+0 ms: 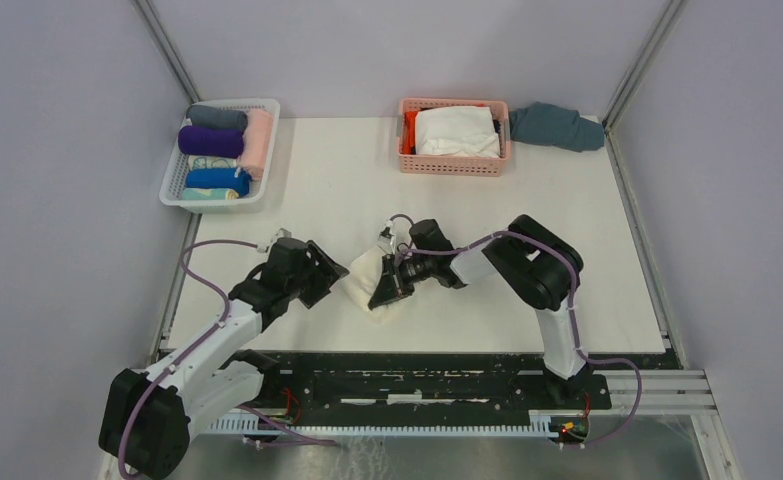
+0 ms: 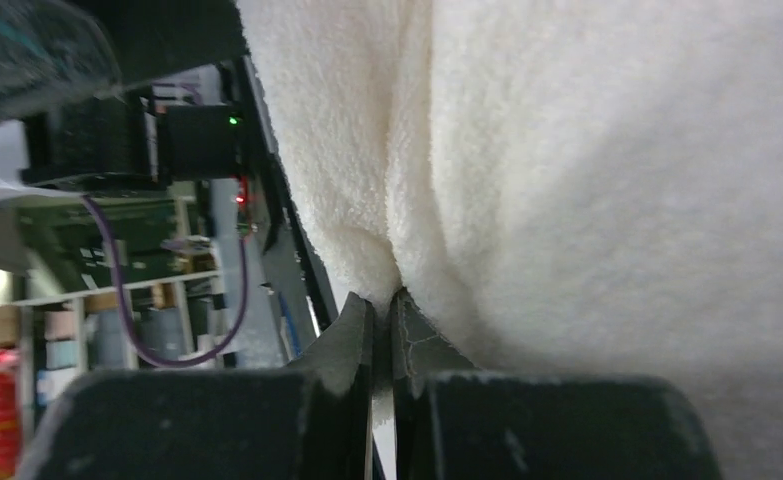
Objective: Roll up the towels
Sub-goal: Fold the towel at the center of the board.
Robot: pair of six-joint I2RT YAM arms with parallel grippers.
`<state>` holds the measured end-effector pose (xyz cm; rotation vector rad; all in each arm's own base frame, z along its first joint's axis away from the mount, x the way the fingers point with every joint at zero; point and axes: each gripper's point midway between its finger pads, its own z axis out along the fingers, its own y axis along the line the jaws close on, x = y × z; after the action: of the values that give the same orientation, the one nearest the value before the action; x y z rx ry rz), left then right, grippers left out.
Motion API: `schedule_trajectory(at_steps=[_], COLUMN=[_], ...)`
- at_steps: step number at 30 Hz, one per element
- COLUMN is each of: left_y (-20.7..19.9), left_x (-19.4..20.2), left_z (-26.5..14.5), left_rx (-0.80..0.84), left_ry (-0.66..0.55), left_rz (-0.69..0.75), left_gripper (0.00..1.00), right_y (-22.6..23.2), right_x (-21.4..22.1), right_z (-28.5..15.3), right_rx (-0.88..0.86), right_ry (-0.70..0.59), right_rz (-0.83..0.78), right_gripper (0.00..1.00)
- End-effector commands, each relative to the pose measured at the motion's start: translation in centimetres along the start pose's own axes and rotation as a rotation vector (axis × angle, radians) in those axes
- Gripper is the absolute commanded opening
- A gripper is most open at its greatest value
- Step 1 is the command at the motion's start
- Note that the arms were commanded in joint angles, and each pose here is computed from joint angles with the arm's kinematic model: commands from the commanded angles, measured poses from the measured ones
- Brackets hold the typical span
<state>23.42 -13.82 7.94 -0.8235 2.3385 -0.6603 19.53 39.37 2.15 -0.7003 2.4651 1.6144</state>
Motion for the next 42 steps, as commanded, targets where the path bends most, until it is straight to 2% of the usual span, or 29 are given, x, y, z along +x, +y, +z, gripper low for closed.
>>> schedule_trajectory(at_steps=[1,10,19,27,36,42], left_y=[-0.6,-0.5,0.2,-0.1,0.4,2.1], left_x=[0.3,1.3,1.2,2.3,3.1,3.5], left_z=[0.4,1.5,2.9,4.8,5.7,6.4], left_rx=[0.061,0.105,0.097,0.098,0.081,0.000], left_ry=[0.013,0.067,0.078,0.156,0.197,0.194], left_rz=[0.028,-0.012,-0.040,-0.039,-0.039,-0.025], left_gripper=[0.74,0.73,0.62,0.62,0.62,0.60], right_y=[0.6,-2.5,-3.7,-4.4,-4.4,-3.4], right_x=[-1.2,-0.5,0.5,1.7,2.7,2.0], right_z=[-0.4,-0.2,-0.3,-0.6,-0.7,-2.0], right_rx=[-0.162,-0.170,-0.101,0.007,0.160,0.275], right_ry=[-0.056,-0.082,-0.047,0.001,0.074,0.074], right_rz=[0.099,0.272,0.288,0.269,0.169,0.070], right_gripper=[0.01,0.01,0.00,0.01,0.08,0.22])
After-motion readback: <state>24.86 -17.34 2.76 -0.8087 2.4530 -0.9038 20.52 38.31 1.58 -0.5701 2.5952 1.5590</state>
